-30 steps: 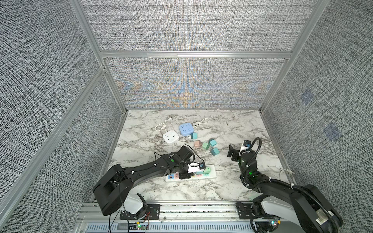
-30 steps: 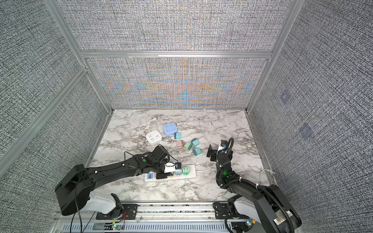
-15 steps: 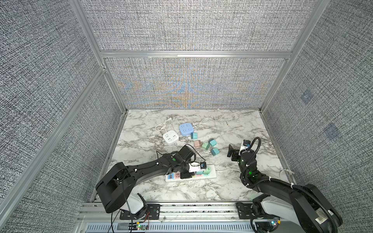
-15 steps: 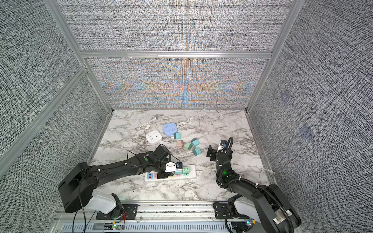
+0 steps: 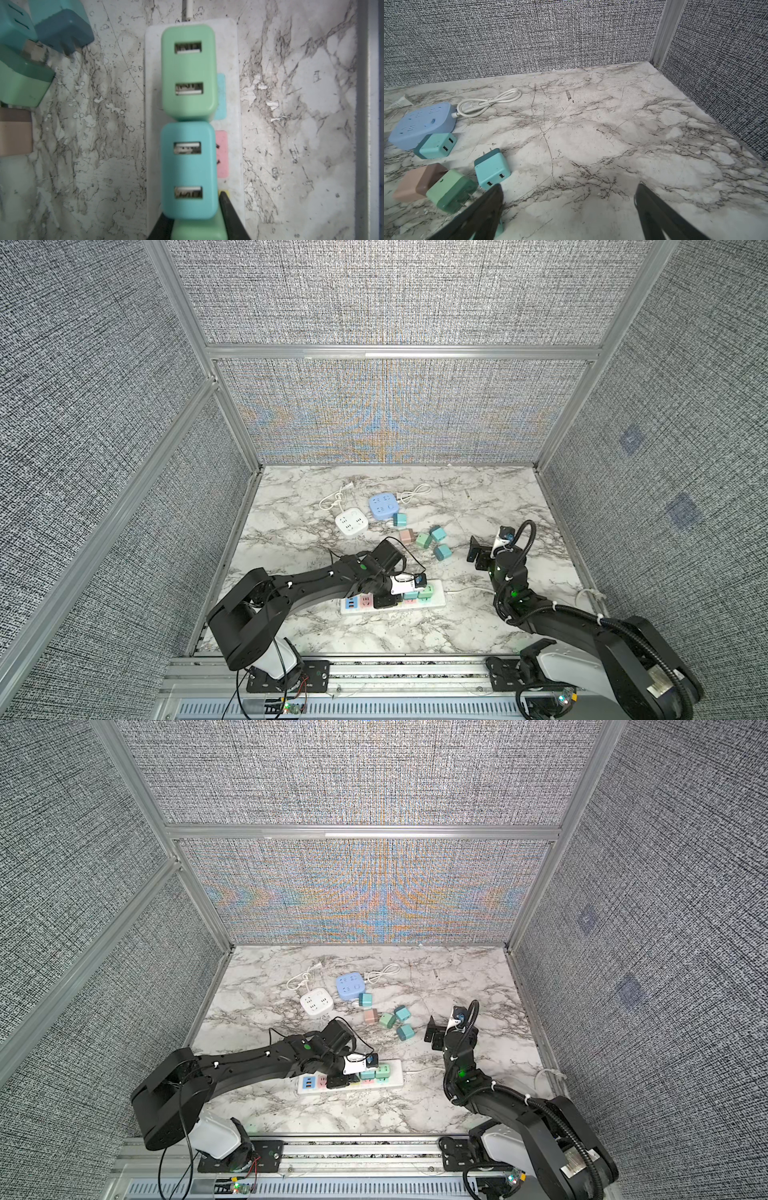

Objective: Insert the plug
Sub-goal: 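Lower the green charger into the yellow socket beside the teal charger, then open the left gripper and lift it off the strip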

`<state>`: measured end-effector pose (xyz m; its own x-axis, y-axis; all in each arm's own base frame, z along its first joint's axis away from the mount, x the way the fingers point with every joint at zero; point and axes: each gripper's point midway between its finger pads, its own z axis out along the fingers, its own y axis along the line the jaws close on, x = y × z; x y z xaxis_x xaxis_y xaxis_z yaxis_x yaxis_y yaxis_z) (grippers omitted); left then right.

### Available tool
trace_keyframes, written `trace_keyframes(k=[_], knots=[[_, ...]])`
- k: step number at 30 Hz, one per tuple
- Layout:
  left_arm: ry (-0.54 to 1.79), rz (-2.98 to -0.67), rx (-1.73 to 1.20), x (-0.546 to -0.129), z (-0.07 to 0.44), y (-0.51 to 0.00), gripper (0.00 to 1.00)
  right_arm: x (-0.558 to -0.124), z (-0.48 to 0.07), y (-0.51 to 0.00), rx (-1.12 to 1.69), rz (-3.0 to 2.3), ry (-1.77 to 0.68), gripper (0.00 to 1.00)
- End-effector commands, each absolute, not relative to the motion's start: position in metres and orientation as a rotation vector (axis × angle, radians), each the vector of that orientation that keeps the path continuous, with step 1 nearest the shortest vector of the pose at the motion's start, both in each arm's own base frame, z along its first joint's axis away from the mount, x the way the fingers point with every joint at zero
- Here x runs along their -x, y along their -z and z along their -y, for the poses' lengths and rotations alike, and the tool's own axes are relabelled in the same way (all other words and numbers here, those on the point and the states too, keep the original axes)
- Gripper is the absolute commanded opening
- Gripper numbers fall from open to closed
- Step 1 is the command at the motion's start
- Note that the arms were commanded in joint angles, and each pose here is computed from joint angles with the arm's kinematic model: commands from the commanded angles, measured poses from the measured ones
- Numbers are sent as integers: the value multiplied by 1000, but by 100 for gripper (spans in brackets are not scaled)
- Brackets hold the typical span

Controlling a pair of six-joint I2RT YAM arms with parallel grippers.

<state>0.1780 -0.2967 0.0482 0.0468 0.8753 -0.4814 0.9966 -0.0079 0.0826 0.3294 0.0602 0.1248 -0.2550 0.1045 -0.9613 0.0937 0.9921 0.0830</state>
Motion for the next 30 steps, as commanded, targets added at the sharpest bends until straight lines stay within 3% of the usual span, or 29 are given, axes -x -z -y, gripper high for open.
trace_keyframes(k=[1,5,6,8,9,10,16,20,24,27,30], knots=[[336,-1971,-1984,-174,277,-32,0,-331,-61,-125,-147,-1837,-15,99],[311,-1972,-1966,-180,278,-35,0,-331,-61,-125,-146,-1838,-14,100],[305,-1966,-1956,-182,279,-38,14,-331,-61,-125,-147,-1838,-14,99],[283,-1951,-1929,-187,281,-44,26,-331,-62,-125,-147,-1839,-14,99],[268,-1940,-1908,-191,282,-49,53,-331,-62,-124,-146,-1841,-16,99],[261,-1928,-1894,-193,284,-53,98,-331,-62,-125,-147,-1839,-16,100],[256,-1764,-1764,-208,298,-109,99,-332,-62,-124,-144,-1844,-13,99],[160,-1591,-1438,-238,296,-187,99,-332,-62,-123,-142,-1846,-14,100],[94,-1476,-753,-271,244,-269,99,-332,-63,-124,-142,-1844,-15,100],[171,-1387,-322,-267,189,-292,99,-332,-63,-124,-141,-1846,-14,99],[210,-1391,-271,-261,173,-278,99,-332,-62,-123,-142,-1847,-13,99]])
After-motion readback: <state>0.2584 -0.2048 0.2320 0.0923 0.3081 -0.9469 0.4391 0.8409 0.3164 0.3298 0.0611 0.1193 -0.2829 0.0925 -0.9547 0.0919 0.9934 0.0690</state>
